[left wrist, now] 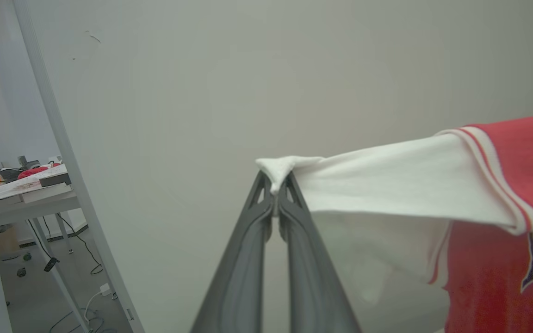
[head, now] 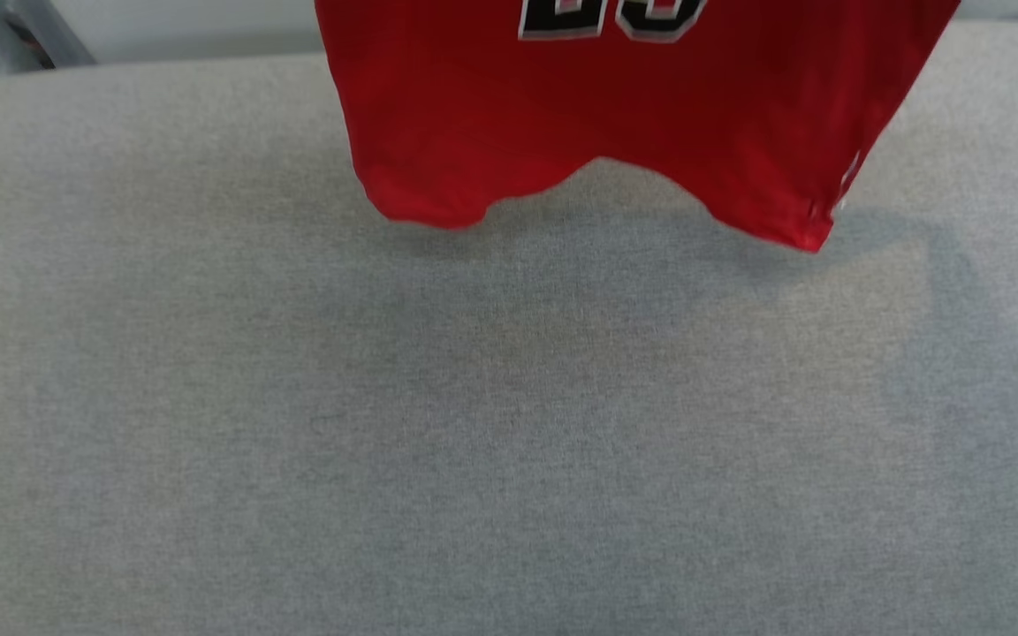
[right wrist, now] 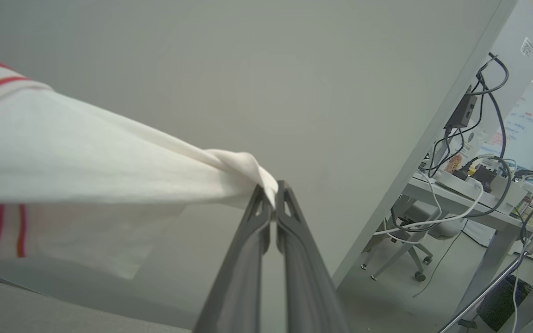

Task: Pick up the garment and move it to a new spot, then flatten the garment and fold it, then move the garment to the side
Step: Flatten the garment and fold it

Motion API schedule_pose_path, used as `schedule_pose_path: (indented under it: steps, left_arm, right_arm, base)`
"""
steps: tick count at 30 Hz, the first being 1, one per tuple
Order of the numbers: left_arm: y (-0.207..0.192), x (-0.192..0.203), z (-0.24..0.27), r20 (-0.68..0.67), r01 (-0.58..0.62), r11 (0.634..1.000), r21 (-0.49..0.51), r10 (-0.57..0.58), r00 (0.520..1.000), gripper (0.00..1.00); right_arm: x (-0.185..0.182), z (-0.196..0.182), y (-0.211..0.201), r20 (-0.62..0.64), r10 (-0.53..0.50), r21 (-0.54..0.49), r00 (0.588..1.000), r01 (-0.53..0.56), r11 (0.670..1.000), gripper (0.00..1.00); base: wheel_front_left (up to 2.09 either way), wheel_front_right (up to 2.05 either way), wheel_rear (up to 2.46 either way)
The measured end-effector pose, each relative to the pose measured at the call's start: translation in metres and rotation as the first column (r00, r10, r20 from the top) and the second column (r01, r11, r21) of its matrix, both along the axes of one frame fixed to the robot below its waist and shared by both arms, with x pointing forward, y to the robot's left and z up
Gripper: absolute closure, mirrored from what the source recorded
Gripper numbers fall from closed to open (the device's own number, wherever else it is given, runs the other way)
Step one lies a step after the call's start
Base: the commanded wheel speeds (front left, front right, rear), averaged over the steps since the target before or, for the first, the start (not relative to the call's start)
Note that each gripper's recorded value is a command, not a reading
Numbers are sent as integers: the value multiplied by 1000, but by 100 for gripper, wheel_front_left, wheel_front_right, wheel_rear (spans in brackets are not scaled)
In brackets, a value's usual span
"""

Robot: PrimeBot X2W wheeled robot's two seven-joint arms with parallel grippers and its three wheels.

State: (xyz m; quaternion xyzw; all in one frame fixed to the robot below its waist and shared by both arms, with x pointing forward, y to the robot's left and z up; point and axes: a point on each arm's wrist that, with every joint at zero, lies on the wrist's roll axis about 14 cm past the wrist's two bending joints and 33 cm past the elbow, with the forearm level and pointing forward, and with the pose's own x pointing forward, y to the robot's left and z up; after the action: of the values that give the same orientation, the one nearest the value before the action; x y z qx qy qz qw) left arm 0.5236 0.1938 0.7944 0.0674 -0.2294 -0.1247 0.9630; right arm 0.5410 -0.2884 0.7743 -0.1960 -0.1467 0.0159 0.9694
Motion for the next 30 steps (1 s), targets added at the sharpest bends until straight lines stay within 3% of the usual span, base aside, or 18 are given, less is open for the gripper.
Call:
schedule_pose_path:
  steps: [8,17,25,30]
  left_arm:
    - [-3,66,15,82,-10,1000,-7,10,997,100]
    - [-11,144,-9,140,-24,998,-54,32,990,100]
    - [-12,199,-96,30,-29,997,-70,32,999,100]
    - [-19,198,-177,-135,-14,999,-50,7,991,100]
  right_arm:
    - [59,-1,-1,44,-25,19,999,24,1000,100]
    - [129,-31,-4,64,-65,42,996,62,997,100]
    - [177,-104,3,-5,-68,90,998,68,994,100]
    - [181,-180,12,-153,-48,113,987,66,991,100]
  base:
    - [0,0,0]
    - [0,0,0]
    - [0,0,0]
    - [0,0,0]
